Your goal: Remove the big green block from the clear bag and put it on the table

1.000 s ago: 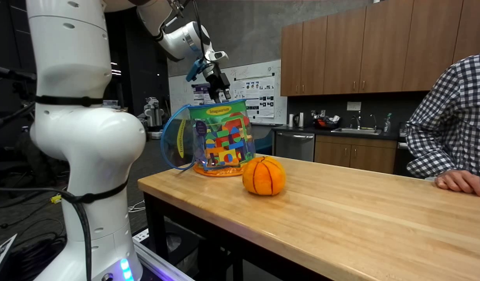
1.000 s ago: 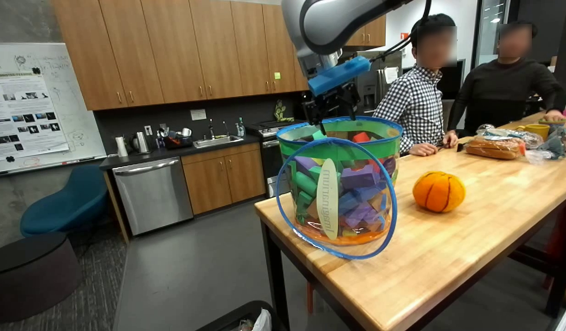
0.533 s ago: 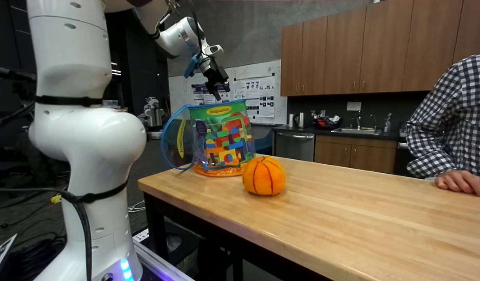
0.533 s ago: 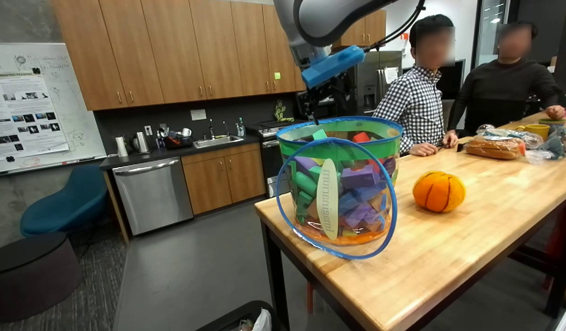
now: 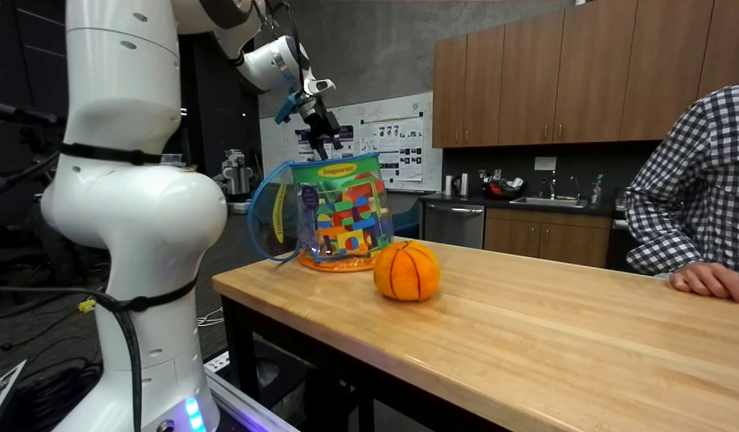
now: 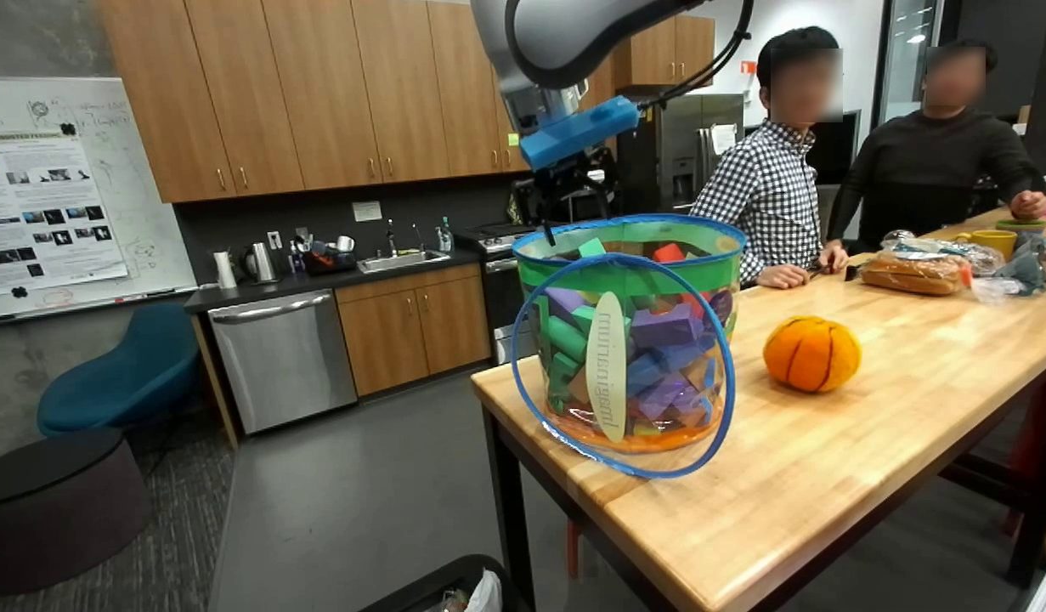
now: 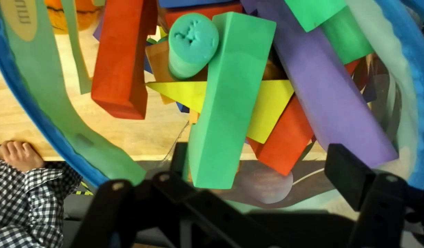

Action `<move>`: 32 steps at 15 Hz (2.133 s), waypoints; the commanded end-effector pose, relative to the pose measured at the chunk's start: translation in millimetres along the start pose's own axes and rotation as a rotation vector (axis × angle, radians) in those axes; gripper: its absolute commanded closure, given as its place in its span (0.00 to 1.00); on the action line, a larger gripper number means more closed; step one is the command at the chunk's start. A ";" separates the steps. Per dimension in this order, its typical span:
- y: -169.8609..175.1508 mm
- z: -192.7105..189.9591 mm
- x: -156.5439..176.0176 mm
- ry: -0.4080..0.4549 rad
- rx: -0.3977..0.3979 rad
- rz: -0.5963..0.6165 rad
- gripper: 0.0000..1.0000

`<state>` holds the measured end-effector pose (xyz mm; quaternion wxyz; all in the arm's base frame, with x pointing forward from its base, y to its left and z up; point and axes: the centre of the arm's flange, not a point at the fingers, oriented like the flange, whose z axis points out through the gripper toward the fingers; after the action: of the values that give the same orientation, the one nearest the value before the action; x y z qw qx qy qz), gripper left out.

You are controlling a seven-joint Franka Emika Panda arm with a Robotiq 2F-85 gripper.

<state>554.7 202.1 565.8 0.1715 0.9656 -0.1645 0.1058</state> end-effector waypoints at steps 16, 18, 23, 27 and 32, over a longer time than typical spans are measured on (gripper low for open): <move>4.9 67.5 19.2 -0.057 -0.173 0.048 0.00; 12.9 68.9 18.8 -0.063 -0.187 0.066 0.25; 15.0 76.2 17.5 -0.074 -0.192 0.068 0.56; 13.3 74.4 16.9 -0.063 -0.180 0.060 0.83; 25.5 50.5 13.4 -0.008 -0.127 -0.027 0.83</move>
<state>585.8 162.2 508.9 0.2395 0.9493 -0.1934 0.0643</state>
